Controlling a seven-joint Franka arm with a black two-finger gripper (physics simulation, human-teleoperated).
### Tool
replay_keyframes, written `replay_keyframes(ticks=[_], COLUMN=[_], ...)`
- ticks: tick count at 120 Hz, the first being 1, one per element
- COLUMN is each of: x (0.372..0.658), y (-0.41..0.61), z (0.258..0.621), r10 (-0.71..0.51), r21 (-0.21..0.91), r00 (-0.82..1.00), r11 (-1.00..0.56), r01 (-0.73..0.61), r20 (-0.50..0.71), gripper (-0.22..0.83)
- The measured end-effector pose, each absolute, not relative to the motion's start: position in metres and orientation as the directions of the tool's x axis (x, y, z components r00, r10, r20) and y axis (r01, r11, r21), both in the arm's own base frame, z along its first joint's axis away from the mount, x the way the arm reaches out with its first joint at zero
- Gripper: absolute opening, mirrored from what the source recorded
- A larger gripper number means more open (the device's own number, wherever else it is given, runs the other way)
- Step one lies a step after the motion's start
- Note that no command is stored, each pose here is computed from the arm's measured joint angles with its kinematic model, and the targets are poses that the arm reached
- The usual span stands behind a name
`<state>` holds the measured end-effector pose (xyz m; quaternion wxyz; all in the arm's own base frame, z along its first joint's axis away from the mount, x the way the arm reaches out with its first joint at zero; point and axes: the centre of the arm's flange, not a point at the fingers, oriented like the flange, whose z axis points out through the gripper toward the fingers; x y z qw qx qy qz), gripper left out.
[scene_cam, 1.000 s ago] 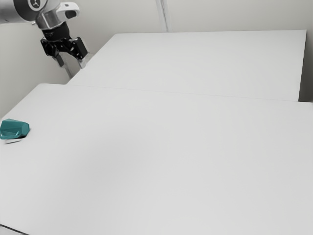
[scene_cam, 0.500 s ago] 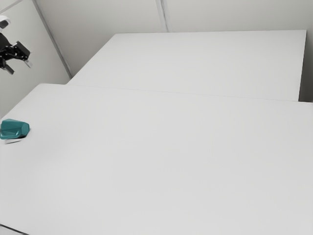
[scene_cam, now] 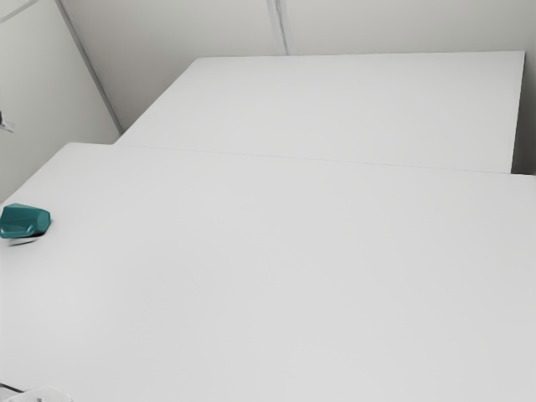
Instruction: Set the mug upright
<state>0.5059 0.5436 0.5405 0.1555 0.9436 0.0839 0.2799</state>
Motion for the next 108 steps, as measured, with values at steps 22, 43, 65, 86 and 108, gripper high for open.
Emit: replay_keyframes(ticks=[22, 43, 65, 86, 108], x=[0.482, 0.467, 0.447, 0.414, 0.401], y=[0.59, 0.623, 0.646, 0.666, 0.672], z=[0.501, 0.456, 0.431, 0.409, 0.385], r10=[0.189, 0.147, 0.109, 0.157, 0.228], r21=[0.33, 0.294, 0.245, 0.29, 0.382], r00=[0.78, 0.758, 0.751, 0.743, 0.732], r11=[-0.944, -0.954, -0.967, -0.955, -0.923], r01=[-0.024, -0.061, -0.072, -0.053, -0.048], r20=[0.597, 0.635, 0.651, 0.651, 0.642], gripper=[0.6, 0.6, 0.6, 0.6, 0.6])
